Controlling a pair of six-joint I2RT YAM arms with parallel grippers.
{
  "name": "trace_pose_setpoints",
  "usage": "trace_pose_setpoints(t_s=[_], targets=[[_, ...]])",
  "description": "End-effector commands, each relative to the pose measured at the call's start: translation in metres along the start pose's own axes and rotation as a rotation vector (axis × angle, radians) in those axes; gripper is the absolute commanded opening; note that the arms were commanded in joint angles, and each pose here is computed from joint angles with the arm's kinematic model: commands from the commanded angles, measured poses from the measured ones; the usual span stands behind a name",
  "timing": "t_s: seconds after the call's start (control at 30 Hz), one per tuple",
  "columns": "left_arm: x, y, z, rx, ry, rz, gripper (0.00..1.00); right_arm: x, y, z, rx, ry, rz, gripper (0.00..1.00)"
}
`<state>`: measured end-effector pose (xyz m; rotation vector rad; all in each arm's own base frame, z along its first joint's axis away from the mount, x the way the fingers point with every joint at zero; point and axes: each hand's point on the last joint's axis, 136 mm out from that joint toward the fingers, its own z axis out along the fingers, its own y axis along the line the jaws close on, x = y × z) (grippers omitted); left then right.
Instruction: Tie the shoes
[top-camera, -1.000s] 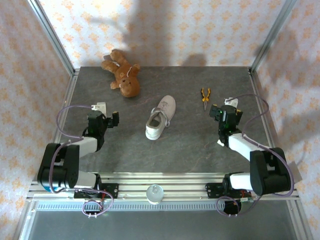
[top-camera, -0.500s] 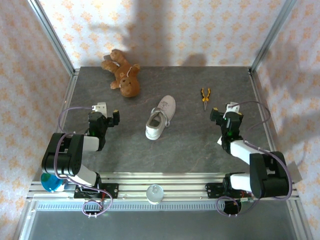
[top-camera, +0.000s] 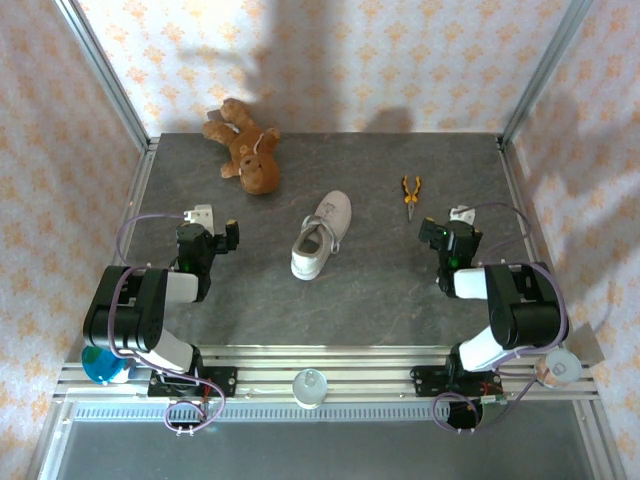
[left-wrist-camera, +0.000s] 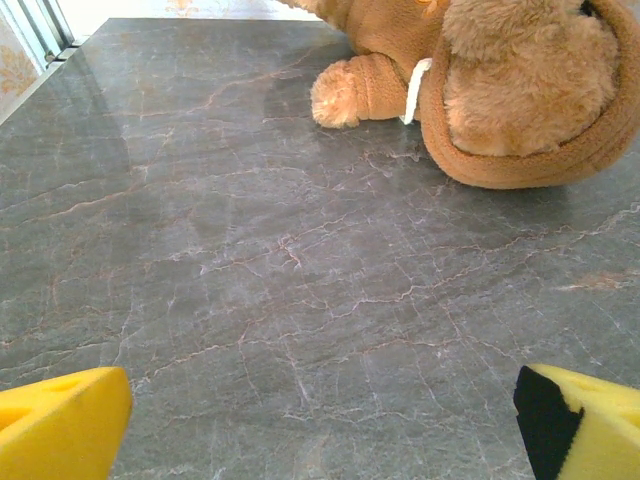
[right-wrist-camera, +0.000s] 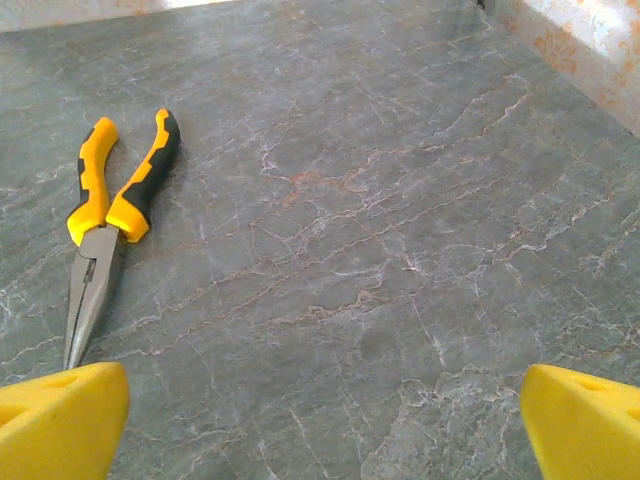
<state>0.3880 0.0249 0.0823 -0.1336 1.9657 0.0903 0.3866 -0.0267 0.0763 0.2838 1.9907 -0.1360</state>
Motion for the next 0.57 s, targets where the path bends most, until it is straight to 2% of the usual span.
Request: trace_pose_setpoints(t_s=[0.0,0.53], targets=[[-0.0163,0.0066,0.0019,-0.034,-0.053,-0.014,1.0,-0.0155,-0.0039,-0.0002,0.024,-0.049,0.03,1.0],[-0.0164,0.0066,0.002,-0.034,-0.054,-0.014,1.0,-0.0155,-0.0041,0.0003,0.023,-0.044,0.029,1.0]])
